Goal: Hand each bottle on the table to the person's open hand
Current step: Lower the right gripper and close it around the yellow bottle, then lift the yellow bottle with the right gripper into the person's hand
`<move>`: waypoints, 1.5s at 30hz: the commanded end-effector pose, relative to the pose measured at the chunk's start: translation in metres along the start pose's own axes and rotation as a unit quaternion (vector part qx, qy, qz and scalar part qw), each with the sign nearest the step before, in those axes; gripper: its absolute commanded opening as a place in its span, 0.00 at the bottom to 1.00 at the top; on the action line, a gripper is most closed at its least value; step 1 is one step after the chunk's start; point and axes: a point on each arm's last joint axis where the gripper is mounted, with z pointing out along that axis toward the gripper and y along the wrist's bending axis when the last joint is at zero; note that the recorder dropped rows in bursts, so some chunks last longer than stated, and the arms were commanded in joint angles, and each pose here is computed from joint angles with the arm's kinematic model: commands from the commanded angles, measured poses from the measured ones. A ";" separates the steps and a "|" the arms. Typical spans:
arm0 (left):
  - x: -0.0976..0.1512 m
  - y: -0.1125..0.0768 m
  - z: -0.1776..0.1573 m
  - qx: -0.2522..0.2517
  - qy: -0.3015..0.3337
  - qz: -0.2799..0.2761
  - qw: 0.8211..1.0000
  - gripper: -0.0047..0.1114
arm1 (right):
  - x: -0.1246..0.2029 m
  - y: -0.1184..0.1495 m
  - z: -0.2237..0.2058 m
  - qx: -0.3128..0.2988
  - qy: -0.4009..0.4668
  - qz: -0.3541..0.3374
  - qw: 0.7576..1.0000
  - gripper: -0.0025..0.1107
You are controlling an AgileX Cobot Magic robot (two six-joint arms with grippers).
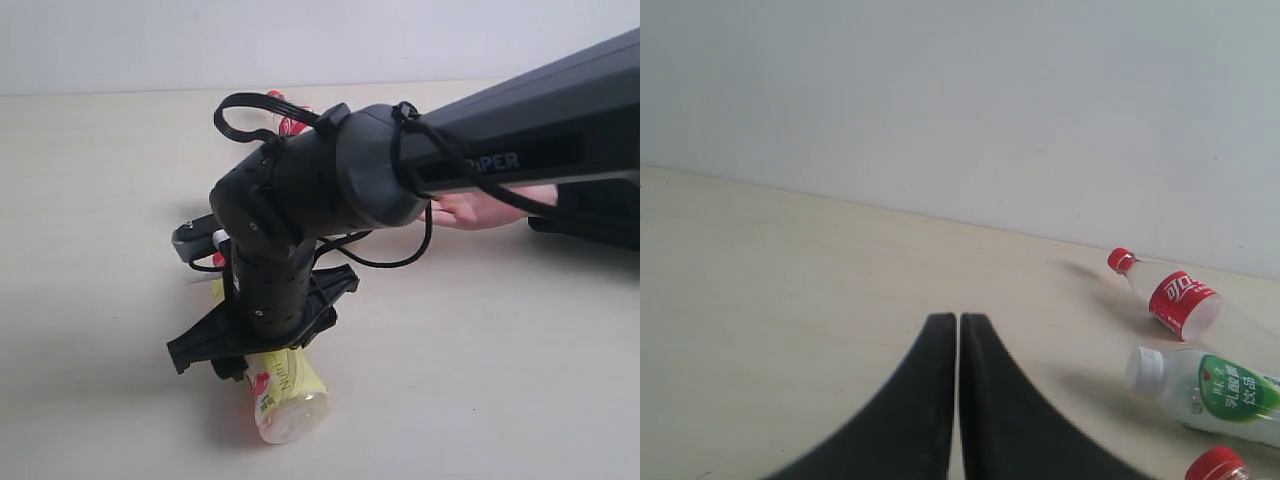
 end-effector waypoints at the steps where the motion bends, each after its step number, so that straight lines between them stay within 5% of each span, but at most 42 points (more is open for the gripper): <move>1: 0.000 0.000 0.000 0.000 -0.002 -0.003 1.000 0.07 | 0.001 0.000 -0.004 0.001 0.009 0.003 1.000 0.10; 2: 0.000 0.000 0.000 0.000 -0.002 -0.003 1.000 0.07 | 0.001 0.000 -0.004 0.001 0.009 0.003 1.000 0.02; 11: 0.000 0.000 0.000 0.000 -0.002 -0.003 1.000 0.07 | 0.005 0.003 -0.036 -0.029 0.006 -0.022 0.999 0.02; 22: 0.000 0.000 0.000 0.000 -0.002 -0.003 1.000 0.07 | 0.023 -0.010 -0.148 -0.049 -0.082 -0.048 0.994 0.02; 29: 0.000 0.000 0.000 0.000 -0.002 -0.003 1.000 0.07 | 0.047 -0.071 -0.219 0.102 -0.140 0.010 0.985 0.02; 36: 0.000 0.000 0.000 0.000 -0.002 -0.003 1.000 0.07 | 0.046 -0.117 -0.234 0.096 -0.133 0.044 0.985 0.02; 45: 0.000 0.000 0.000 0.000 -0.002 -0.003 1.000 0.07 | 0.022 -0.169 -0.188 0.113 -0.093 0.056 0.988 0.02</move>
